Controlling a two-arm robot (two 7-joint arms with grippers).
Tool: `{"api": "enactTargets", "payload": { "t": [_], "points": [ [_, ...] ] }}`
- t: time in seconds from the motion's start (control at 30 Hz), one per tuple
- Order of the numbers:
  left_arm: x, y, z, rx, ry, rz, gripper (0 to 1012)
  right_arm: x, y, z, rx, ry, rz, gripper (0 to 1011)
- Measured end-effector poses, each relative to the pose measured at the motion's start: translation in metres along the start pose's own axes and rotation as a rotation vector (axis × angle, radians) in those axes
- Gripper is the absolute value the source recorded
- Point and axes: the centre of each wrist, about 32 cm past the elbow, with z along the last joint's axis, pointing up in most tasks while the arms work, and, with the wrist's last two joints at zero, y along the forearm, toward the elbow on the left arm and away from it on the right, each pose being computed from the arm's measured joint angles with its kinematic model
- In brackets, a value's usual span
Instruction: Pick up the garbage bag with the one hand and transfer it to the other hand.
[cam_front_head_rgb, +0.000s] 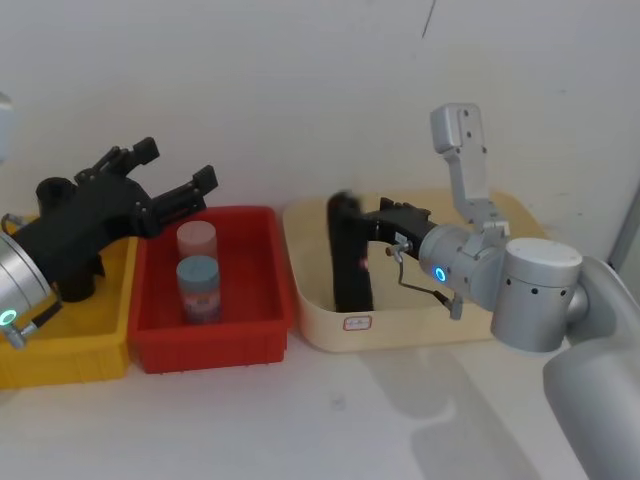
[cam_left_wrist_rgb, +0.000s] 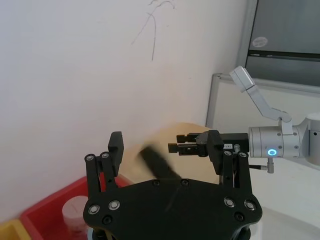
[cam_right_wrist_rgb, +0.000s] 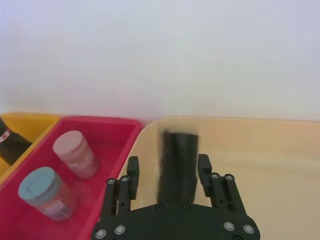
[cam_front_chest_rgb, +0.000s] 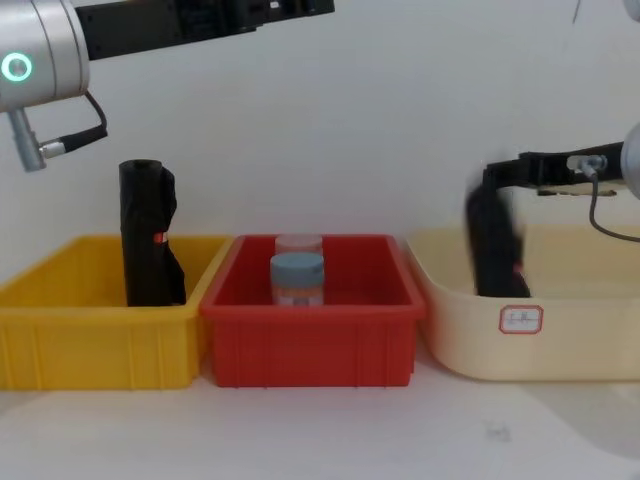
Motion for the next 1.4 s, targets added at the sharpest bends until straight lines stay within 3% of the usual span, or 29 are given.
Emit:
{"api": "enactTargets", "payload": {
  "t": [0.37, 0.9, 1.4],
  "points": [
    [-0.0051, 0.004, 0.0011, 0.007, -0.009, 0.034, 1001, 0.002, 0.004, 0.002, -0.017, 0.024, -0.027, 1000],
    [-0.0076, 0.0059, 0.0016, 0.01, -0.014, 0.052, 1001, -0.001, 0.005, 0.003, -0.014, 0.032, -0.031, 1001],
    [-0.0081, 0.0064, 0.0019, 0.011, -0.015, 0.056, 1001, -0.029, -0.003, -0.001, 0.057, -0.051, 0.095, 1001]
  ]
}}
